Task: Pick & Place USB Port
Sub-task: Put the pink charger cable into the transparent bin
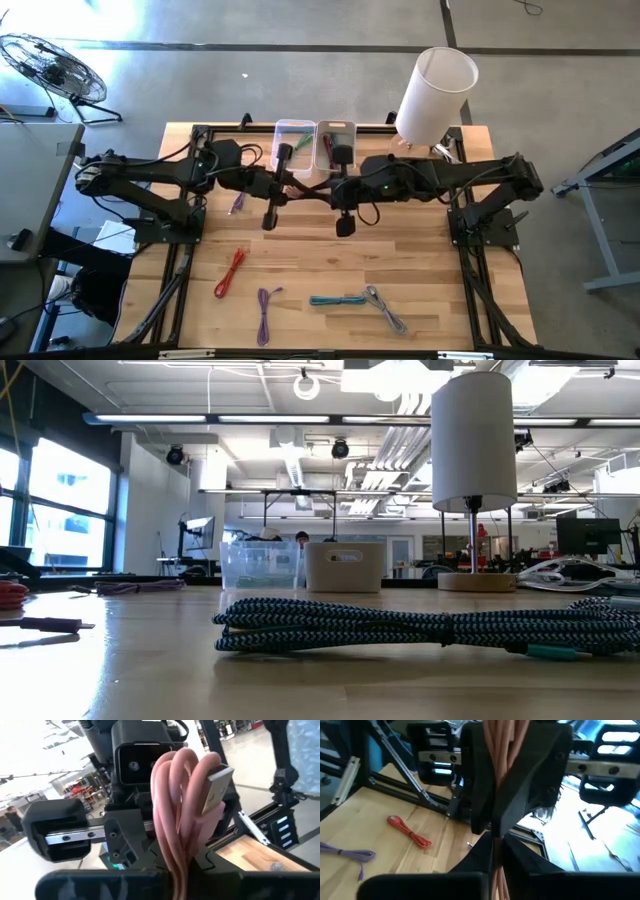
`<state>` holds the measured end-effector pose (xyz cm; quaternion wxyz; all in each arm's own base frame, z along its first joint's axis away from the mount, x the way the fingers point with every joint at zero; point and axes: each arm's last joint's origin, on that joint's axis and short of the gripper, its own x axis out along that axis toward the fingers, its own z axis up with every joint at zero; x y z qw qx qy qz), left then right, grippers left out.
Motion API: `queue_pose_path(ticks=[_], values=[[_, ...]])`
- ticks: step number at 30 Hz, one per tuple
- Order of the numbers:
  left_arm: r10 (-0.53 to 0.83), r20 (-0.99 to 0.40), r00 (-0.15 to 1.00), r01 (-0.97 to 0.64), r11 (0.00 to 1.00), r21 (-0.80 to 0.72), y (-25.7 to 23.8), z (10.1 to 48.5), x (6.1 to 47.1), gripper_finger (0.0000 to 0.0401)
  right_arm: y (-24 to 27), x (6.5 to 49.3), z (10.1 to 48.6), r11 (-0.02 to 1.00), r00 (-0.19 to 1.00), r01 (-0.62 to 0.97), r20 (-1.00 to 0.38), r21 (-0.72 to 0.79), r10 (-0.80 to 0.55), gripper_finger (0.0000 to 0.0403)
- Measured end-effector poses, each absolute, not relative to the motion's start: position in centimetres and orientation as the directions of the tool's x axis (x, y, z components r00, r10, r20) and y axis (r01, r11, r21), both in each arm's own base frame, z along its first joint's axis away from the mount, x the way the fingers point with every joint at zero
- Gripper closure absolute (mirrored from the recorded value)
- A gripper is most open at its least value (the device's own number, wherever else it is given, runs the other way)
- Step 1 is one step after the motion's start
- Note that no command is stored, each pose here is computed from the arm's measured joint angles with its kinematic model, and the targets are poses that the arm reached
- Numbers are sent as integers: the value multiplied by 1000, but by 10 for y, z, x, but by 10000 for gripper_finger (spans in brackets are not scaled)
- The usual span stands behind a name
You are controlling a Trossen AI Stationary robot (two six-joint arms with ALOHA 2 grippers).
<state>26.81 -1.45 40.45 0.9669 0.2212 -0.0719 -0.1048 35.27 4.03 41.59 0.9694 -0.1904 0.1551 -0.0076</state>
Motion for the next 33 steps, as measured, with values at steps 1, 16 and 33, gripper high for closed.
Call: queue_pose_path(ticks=[1, 16, 33], values=[[-228, 93, 969, 165, 881, 443, -14, 405, 268, 391, 40, 353, 416, 932, 950, -30, -299, -362, -86, 377], [147, -124, 981, -83, 905, 416, 16, 415, 231, 394, 35, 341, 411, 887, 857, 231, -349, -400, -380, 218], [287, -496, 820, -424, 886, -189, 177, 341, 230, 395, 60, 325, 409, 920, 850, 159, -425, -358, -312, 242]])
